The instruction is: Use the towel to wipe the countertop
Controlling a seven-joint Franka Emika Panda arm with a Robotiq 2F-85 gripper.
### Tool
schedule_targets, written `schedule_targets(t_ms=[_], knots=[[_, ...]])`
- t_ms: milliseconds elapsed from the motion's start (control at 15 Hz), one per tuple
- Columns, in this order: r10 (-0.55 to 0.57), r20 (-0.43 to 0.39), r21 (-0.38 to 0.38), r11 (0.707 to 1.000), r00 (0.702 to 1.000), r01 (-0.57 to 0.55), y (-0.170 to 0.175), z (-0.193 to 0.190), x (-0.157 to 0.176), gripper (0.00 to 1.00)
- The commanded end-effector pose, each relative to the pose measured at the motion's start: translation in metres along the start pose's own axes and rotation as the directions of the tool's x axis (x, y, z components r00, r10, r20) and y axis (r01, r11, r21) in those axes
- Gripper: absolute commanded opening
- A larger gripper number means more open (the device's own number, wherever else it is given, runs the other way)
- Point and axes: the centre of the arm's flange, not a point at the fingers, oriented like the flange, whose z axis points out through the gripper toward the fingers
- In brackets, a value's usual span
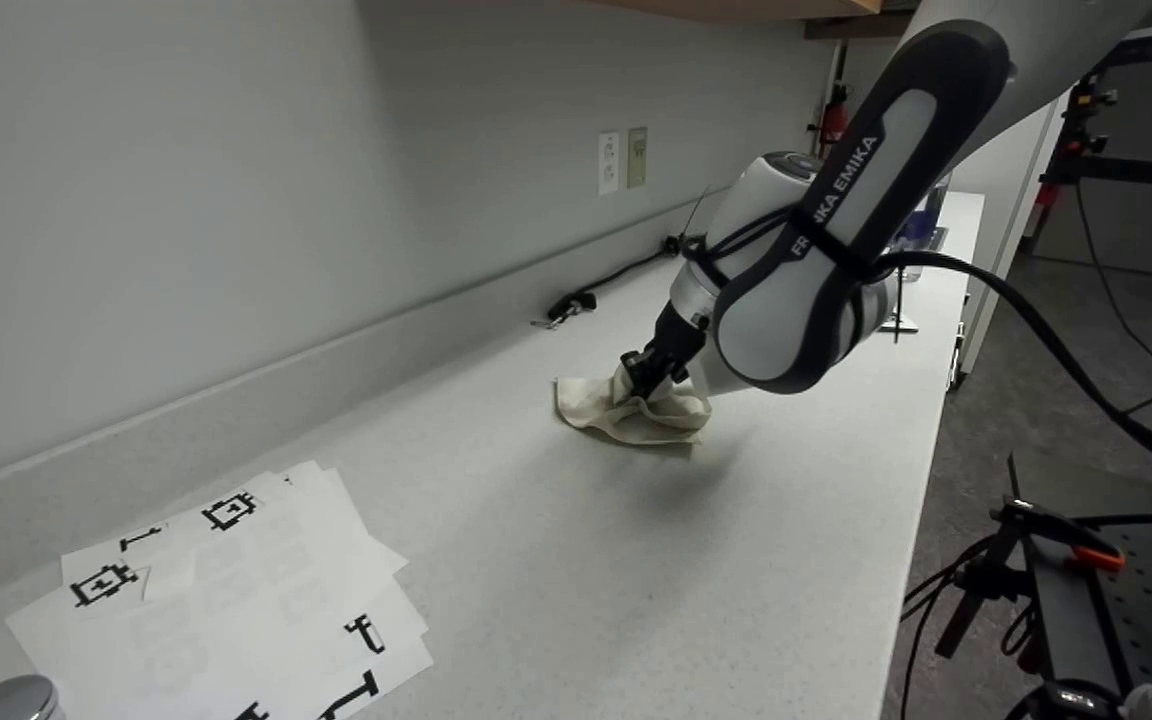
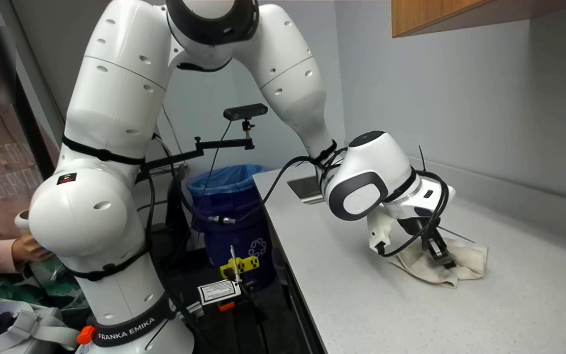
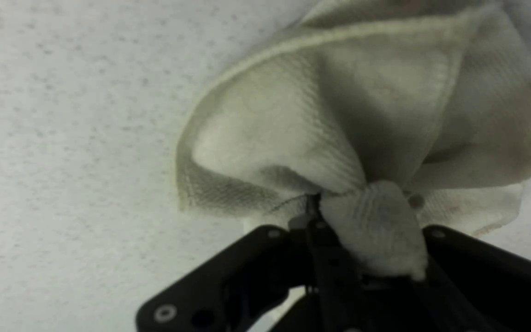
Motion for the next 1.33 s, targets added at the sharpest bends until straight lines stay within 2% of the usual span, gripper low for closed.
schedule_targets(t_ms=[0,200,533,800,933,1067,1267], knots=[[0.075,0.009,-0.055,0.996,0.997,-0.075,0.036,0.003,-0.017,0.03],[0.076,0.018,-0.044,0.996,0.997,-0.075,0.025,0.004,-0.023,0.03],[-0.044,0.045,0.041,0.998,0.998,0.042,-0.046,0.006,-0.040,0.03],[-0.187,0.074,0.166,0.971,0.980,0.173,-0.125,-0.006,-0.078,0.03],[-0.243,0.087,0.213,0.952,0.966,0.220,-0.150,-0.012,-0.097,0.03],[-0.262,0.098,0.230,0.944,0.960,0.235,-0.157,-0.014,-0.103,0.03],[-0.245,0.092,0.199,0.954,0.965,0.224,-0.135,-0.010,-0.092,0.03]])
